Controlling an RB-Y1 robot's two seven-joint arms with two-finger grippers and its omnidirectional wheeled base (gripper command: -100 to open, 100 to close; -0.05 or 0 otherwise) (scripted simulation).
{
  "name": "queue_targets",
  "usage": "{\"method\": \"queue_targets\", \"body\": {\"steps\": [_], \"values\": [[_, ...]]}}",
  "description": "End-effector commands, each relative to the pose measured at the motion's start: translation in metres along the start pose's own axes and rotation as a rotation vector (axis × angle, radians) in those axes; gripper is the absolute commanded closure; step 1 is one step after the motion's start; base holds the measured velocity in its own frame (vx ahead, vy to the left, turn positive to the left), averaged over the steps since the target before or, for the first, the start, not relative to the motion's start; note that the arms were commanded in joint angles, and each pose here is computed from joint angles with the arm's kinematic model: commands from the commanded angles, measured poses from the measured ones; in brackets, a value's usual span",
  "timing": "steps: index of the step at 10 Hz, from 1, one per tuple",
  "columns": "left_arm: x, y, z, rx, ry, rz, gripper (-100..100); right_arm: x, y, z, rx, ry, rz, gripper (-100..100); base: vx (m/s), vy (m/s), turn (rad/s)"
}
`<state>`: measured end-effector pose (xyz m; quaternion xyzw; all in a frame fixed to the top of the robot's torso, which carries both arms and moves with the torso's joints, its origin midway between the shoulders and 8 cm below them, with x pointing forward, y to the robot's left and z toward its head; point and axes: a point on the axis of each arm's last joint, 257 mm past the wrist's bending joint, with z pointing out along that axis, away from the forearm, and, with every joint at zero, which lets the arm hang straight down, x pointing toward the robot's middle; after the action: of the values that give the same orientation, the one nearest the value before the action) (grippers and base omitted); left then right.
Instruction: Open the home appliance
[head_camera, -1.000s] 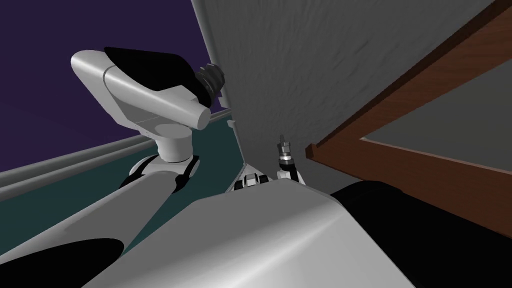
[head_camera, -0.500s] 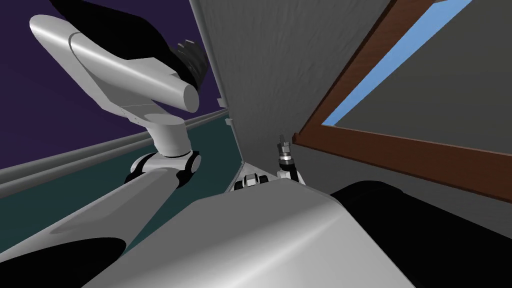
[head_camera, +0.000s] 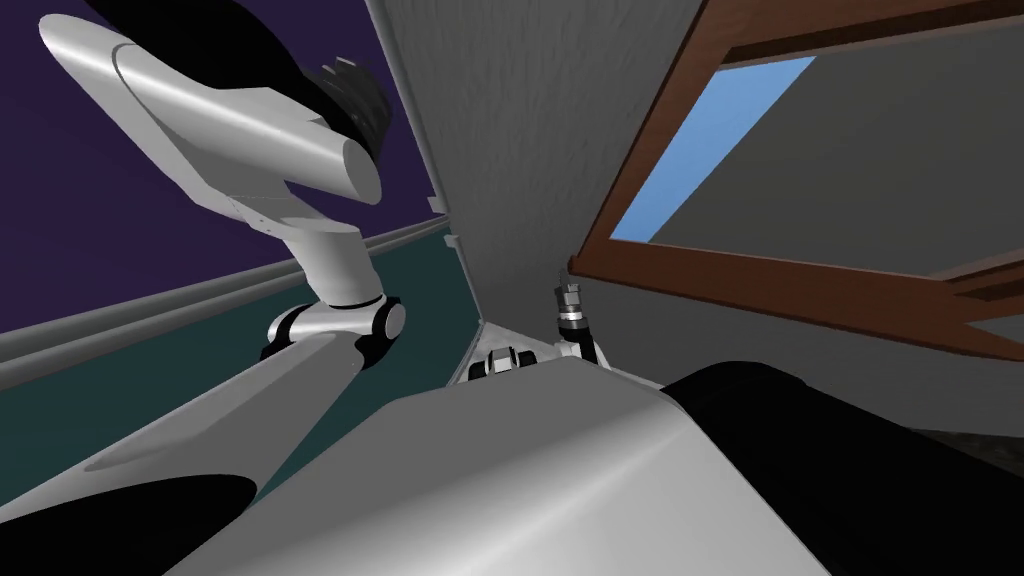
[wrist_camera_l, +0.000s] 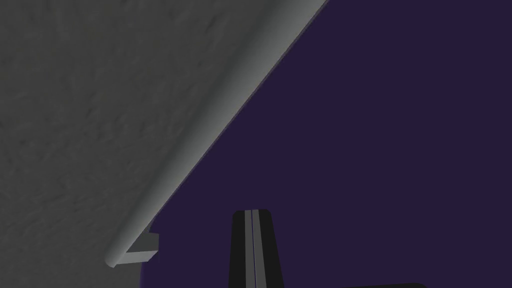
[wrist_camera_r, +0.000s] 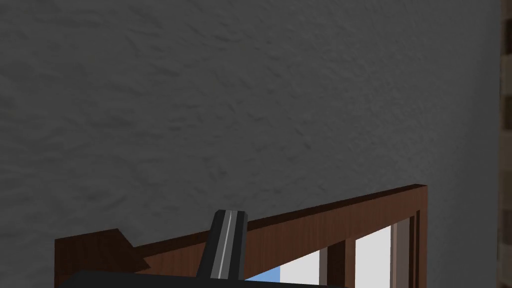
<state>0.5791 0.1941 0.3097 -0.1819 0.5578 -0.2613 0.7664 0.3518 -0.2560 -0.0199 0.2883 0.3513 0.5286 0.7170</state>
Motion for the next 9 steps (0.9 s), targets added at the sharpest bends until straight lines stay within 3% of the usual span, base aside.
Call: {"method": "queue_targets", "body": {"steps": [1, 3, 4, 5, 7, 8, 9], "values": [[-0.027, 0.010, 0.016, -0.012, -0.055, 0.008, 100, 0.000, 0.000, 0.000, -0.001, 0.000, 0.000, 0, -0.261, 0.080, -0.518], [-0.034, 0.042, 0.027, -0.069, -0.056, 0.014, 100, 0.000, 0.000, 0.000, 0.000, 0.000, 0.000, 0, -0.100, 0.005, -0.055], [-0.052, 0.026, 0.031, -0.035, -0.103, 0.014, 100, 0.000, 0.000, 0.000, 0.000, 0.000, 0.000, 0, -0.179, 0.001, -0.355], [-0.054, 0.042, 0.038, -0.057, -0.106, 0.019, 100, 0.000, 0.000, 0.000, -0.001, 0.000, 0.000, 0, -0.263, 0.026, -0.447], [-0.058, 0.078, 0.045, -0.123, -0.095, 0.024, 100, 0.000, 0.000, 0.000, 0.000, 0.000, 0.000, 0, -0.098, 0.007, -0.039], [-0.068, 0.066, 0.052, -0.098, -0.128, 0.025, 100, 0.000, 0.000, 0.000, 0.000, 0.000, 0.000, 0, -0.184, -0.022, -0.335], [-0.070, 0.082, 0.056, -0.119, -0.133, 0.030, 100, 0.000, 0.000, 0.000, 0.000, 0.000, 0.000, 0, -0.273, -0.001, -0.419]]}}
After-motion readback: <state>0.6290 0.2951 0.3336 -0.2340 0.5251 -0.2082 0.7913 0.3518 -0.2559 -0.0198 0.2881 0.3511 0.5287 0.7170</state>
